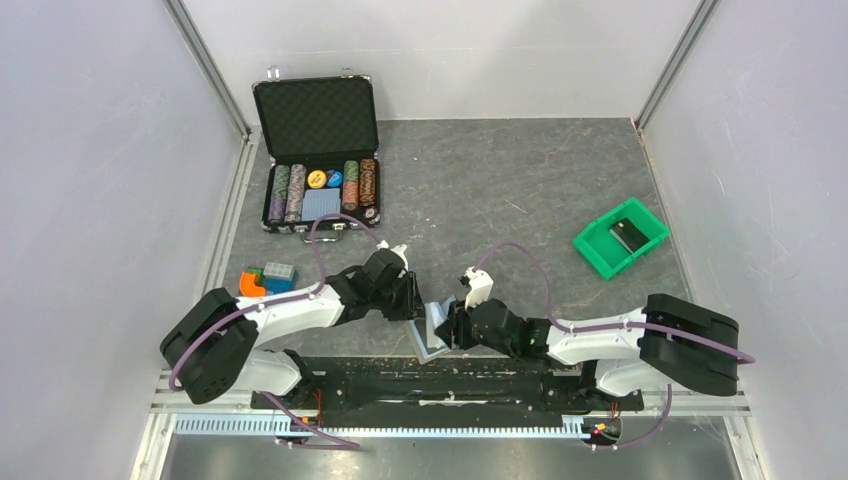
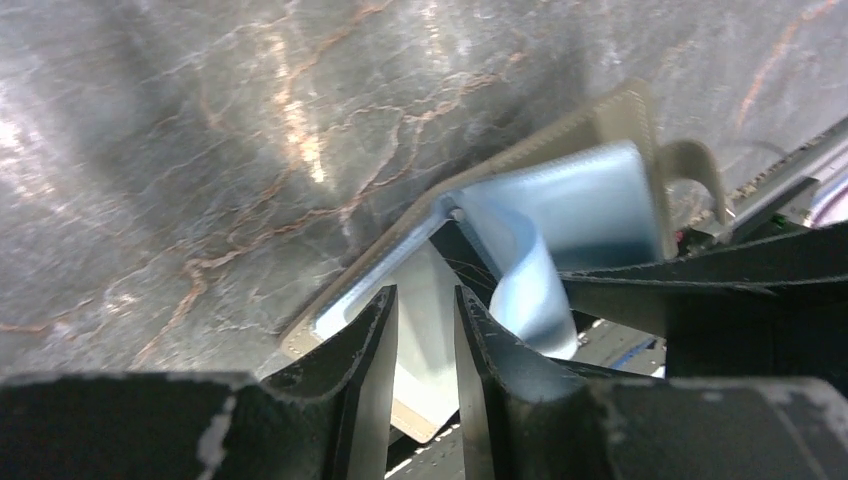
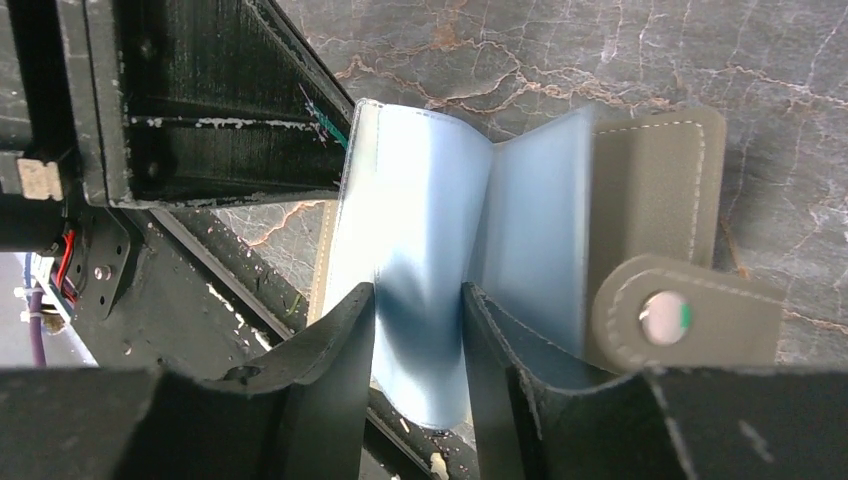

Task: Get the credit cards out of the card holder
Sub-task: Remove the credit card from the card holder.

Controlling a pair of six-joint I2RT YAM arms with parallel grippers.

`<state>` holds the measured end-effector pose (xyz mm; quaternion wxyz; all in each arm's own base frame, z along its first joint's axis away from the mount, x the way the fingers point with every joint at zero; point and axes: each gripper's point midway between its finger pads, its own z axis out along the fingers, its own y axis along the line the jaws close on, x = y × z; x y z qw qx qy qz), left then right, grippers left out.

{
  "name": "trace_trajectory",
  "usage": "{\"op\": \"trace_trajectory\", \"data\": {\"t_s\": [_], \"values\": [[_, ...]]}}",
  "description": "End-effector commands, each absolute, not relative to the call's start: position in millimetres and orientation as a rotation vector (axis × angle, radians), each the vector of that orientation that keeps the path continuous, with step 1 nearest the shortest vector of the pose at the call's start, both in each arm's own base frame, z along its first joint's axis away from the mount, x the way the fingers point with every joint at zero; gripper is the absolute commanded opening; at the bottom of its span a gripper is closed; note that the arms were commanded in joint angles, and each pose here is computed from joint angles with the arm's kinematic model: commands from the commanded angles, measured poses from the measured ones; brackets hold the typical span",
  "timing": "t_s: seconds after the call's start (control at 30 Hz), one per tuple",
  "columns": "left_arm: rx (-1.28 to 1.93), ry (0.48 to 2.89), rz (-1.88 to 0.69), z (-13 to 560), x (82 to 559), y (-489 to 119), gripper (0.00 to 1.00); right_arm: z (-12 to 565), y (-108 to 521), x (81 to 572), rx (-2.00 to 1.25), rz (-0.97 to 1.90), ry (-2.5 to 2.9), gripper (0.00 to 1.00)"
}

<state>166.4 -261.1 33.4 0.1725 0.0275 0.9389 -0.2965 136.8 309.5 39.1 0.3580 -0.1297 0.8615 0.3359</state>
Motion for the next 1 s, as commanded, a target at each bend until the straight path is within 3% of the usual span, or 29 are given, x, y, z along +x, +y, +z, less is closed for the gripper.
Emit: {"op": "trace_trajectory", "data": {"t_s": [0.0, 0.3, 0.47, 0.63, 0.97], "values": [[0.172, 2.564, -1.007, 58.8, 171.1, -285.7, 0.34, 61.8, 318.7, 142.4, -0.300, 0.940, 2.153, 0.43], [0.194, 2.551, -1.093, 72.9, 164.8, -292.9, 0.34, 76.7, 308.7, 147.3, -0.320, 0.878, 2.133, 0.58], [0.210, 2.531, -1.140, 84.6, 164.8, -299.6, 0.35, 91.3, 298.3, 149.9, -0.324, 0.835, 2.115, 0.62], [0.220, 2.529, -1.166, 89.4, 164.2, -304.5, 0.36, 112.2, 290.3, 148.9, -0.327, 0.845, 2.078, 0.62], [0.254, 2.499, -1.253, 94.2, 165.3, -325.8, 0.36, 148.9, 308.0, 120.5, -0.465, 1.096, 1.976, 0.49]]}}
